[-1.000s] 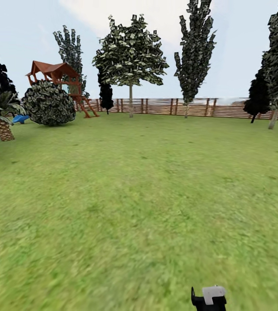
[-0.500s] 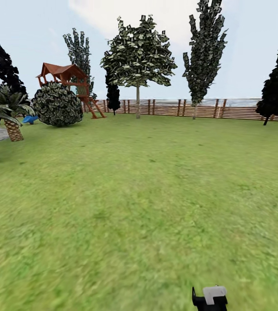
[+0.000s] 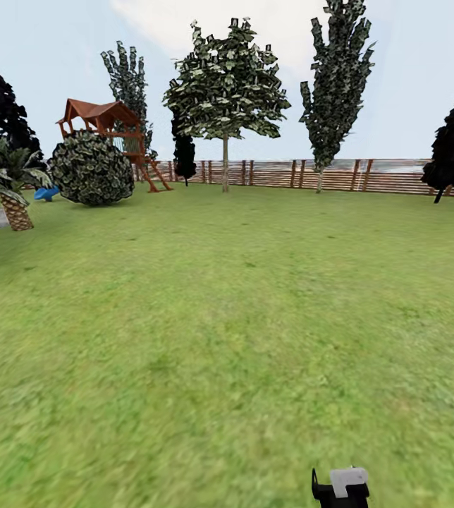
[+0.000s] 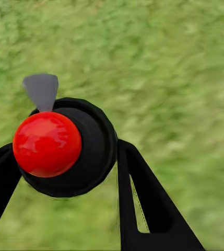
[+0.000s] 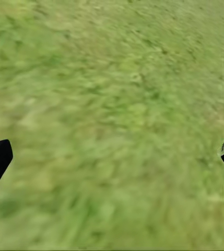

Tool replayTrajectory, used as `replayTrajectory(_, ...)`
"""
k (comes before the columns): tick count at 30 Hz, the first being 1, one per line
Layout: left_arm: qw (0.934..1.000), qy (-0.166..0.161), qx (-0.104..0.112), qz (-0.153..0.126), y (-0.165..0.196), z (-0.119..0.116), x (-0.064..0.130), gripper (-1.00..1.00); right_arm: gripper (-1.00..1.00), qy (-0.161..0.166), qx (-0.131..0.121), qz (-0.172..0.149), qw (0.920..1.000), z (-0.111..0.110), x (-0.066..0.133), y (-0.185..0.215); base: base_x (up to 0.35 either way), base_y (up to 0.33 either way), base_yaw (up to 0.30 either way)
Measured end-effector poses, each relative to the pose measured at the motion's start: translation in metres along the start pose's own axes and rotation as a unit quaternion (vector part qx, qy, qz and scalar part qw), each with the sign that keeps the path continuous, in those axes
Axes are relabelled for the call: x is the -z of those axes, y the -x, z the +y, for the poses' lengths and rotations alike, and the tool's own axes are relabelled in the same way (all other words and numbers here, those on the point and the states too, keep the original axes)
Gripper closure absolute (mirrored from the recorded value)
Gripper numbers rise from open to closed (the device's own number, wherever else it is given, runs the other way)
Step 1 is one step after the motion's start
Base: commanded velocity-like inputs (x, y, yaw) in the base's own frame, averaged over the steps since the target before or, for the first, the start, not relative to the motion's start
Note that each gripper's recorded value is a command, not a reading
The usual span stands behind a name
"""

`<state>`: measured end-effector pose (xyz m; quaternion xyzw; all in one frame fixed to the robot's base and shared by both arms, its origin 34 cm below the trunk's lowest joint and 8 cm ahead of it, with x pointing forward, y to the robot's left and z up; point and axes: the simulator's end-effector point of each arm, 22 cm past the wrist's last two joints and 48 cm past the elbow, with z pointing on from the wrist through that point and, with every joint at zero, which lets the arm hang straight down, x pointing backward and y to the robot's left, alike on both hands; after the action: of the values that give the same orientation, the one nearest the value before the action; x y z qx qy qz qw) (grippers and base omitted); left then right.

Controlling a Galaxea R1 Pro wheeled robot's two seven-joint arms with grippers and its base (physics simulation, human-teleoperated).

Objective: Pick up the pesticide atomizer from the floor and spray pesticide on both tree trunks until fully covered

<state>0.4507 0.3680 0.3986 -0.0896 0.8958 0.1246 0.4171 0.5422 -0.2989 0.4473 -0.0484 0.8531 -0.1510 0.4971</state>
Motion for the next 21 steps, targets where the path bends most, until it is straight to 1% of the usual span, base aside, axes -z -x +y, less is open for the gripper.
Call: replayTrajectory(21,0.9999,0.002,-0.006,0.016,-0.014,0.002,0.0,1.0,-1.0,0.003,0.003,0.016,0.9999,0.004,0.0,-0.015,0.338,0.0,0.0)
